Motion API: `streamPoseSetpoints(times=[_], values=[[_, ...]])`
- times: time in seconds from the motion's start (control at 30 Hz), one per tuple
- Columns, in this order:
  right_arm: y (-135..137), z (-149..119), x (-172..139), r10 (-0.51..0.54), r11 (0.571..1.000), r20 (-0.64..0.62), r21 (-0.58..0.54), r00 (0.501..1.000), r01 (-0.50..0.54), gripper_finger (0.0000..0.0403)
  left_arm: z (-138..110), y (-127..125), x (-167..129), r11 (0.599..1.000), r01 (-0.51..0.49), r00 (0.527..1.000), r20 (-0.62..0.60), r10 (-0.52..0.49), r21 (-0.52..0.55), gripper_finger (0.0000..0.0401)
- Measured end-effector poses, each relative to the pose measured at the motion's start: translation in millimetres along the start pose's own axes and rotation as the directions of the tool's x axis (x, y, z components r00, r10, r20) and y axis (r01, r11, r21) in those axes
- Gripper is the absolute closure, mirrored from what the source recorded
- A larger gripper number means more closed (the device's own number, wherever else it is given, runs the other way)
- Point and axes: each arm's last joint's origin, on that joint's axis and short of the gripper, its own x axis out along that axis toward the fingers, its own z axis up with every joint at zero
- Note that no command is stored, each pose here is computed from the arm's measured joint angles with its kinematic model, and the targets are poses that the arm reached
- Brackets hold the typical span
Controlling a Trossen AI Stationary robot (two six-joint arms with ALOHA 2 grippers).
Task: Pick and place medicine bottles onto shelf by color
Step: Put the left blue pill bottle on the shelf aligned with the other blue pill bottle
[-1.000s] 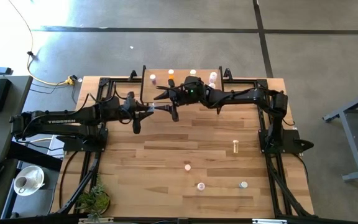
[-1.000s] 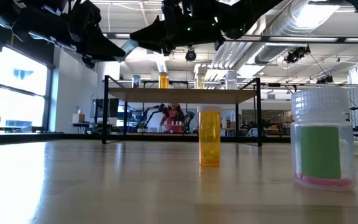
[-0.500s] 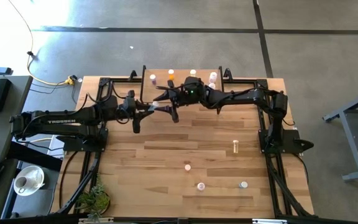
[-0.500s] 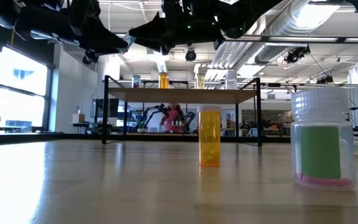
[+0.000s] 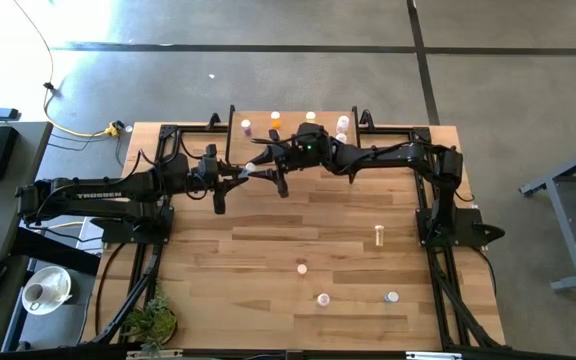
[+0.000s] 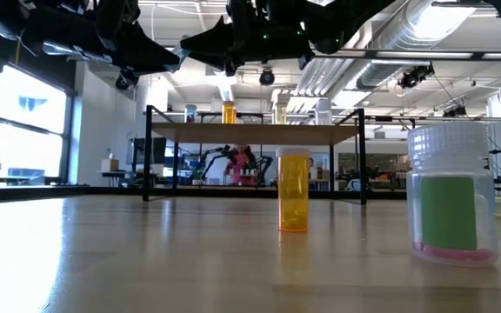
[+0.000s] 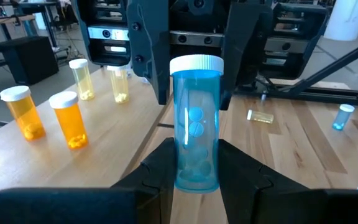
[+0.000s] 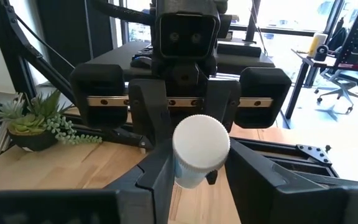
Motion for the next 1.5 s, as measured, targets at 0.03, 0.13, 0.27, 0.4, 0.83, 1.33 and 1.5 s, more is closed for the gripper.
streamPoseSetpoints(times=[0.03,0.13,0.27,0.4,0.83,1.33,1.5], values=[[0,0,0,0.0,1.0,0.0,0.003,1.0,0.0,0.0277,0,0,0,1.0,0.0,1.0,0.0,0.0,0.0,0.0312],[0,0,0,0.0,1.0,0.0,0.005,1.0,0.0,0.0277,0,0,0,1.0,-0.002,1.0,0.0,0.002,0.0,0.0312],[0,0,0,0.0,1.0,0.002,0.025,1.0,0.0,0.0282,0,0,0,1.0,-0.002,1.0,0.0,0.002,0.0,0.0312],[0,0,0,0.0,1.0,0.002,0.025,1.0,0.0,0.0302,0,0,0,1.0,-0.003,1.0,0.0,0.003,0.0,0.031],[0,0,0,-0.006,1.0,0.004,0.024,1.0,0.006,0.0315,0,2,0,0.998,-0.058,0.998,-0.001,0.058,0.026,0.0251],[-37,17,-15,-0.128,0.991,-0.027,0.039,0.991,0.129,0.0315,8,6,-18,0.975,-0.222,0.974,0.041,0.221,-0.001,0.0194],[-50,50,-18,-0.152,0.988,-0.06,-0.017,0.987,0.151,0.0315,7,8,-24,0.959,-0.283,0.959,0.019,0.284,-0.018,0.0197]])
